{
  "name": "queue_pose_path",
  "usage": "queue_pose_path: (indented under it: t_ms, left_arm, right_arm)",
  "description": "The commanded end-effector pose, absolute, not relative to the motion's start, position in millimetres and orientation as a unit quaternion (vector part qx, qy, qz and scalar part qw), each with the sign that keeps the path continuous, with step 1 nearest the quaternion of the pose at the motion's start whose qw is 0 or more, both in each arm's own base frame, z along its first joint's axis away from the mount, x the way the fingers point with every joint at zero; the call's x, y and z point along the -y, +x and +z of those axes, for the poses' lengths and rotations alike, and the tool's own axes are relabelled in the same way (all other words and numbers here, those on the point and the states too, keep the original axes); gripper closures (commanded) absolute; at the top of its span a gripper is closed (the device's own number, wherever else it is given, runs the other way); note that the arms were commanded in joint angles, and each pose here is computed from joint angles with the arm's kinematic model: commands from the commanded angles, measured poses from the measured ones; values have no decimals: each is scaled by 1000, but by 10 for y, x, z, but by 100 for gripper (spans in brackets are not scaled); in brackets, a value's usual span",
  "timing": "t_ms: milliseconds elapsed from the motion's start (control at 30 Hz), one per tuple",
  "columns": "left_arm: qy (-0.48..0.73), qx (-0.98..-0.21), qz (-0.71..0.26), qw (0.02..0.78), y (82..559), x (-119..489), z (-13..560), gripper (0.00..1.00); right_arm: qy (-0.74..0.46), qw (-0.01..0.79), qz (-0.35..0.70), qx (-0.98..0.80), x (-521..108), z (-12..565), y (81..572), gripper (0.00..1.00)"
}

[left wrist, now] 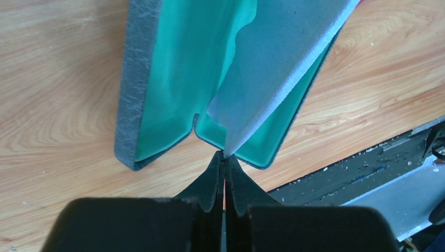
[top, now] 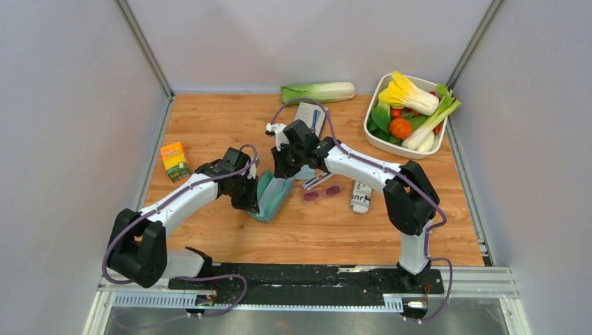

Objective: Organize the sunglasses
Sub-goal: Place the glasses cleaning cloth in the sunglasses case.

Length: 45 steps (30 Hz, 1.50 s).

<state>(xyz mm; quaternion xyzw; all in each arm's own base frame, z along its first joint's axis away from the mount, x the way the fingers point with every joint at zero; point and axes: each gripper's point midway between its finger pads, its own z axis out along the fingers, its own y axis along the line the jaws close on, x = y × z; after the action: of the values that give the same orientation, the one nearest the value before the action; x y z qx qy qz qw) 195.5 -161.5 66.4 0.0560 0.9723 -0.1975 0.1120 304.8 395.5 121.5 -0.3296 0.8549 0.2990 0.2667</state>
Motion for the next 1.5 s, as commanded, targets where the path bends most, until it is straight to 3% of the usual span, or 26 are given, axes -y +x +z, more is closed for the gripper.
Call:
queue_pose_path:
  t_ms: [0,1467]
  left_arm:
    - [64,-969,-198,132,2108,1569,787,100]
    - [67,-985,-137,83,2252,1297,691,100]
  right_arm:
    - [-336,299,309,-838,-4073,1315,3200,100]
    - [-330,296,318,-838,-4391,1009,3493,100]
